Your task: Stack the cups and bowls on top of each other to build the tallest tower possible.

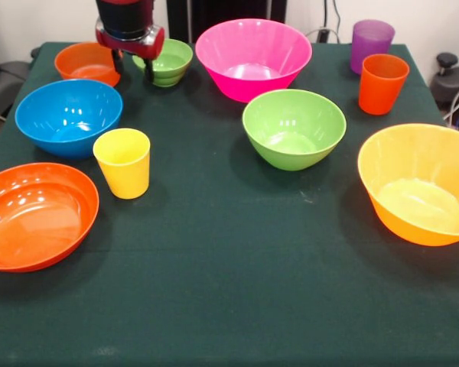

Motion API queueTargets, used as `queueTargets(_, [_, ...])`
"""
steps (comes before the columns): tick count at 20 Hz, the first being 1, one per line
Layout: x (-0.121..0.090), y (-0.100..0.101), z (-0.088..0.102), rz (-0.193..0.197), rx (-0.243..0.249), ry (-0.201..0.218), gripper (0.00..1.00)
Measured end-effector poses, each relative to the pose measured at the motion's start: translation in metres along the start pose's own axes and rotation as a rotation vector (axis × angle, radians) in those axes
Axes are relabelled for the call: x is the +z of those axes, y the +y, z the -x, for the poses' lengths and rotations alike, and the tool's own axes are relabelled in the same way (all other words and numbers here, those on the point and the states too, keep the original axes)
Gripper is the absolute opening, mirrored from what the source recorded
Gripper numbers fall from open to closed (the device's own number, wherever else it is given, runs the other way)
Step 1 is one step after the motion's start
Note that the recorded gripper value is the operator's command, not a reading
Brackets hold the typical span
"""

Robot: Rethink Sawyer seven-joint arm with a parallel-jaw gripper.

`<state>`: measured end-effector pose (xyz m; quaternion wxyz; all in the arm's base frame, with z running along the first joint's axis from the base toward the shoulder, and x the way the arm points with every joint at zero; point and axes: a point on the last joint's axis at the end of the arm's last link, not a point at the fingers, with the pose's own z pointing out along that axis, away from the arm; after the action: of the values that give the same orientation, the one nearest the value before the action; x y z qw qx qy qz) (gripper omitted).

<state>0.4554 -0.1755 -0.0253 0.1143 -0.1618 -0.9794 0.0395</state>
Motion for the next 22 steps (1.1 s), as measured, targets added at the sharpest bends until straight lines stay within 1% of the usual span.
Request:
queueTargets(5, [-0.02,-0.008,0.01,-0.01,0.011,-0.042,1.0])
queueTargets(6, [-0.027,-0.011,0.013,-0.013,0.015,-0.056,1.0])
queueTargets(11, [-0.039,-0.015,0.018,-0.02,0.021,-0.08,1.0])
queueTargets(17, [-0.041,-0.016,0.015,-0.018,0.025,-0.079,1.0])
queueTargets(22, [-0.037,-0.017,0.008,-0.013,0.03,-0.07,1.0])
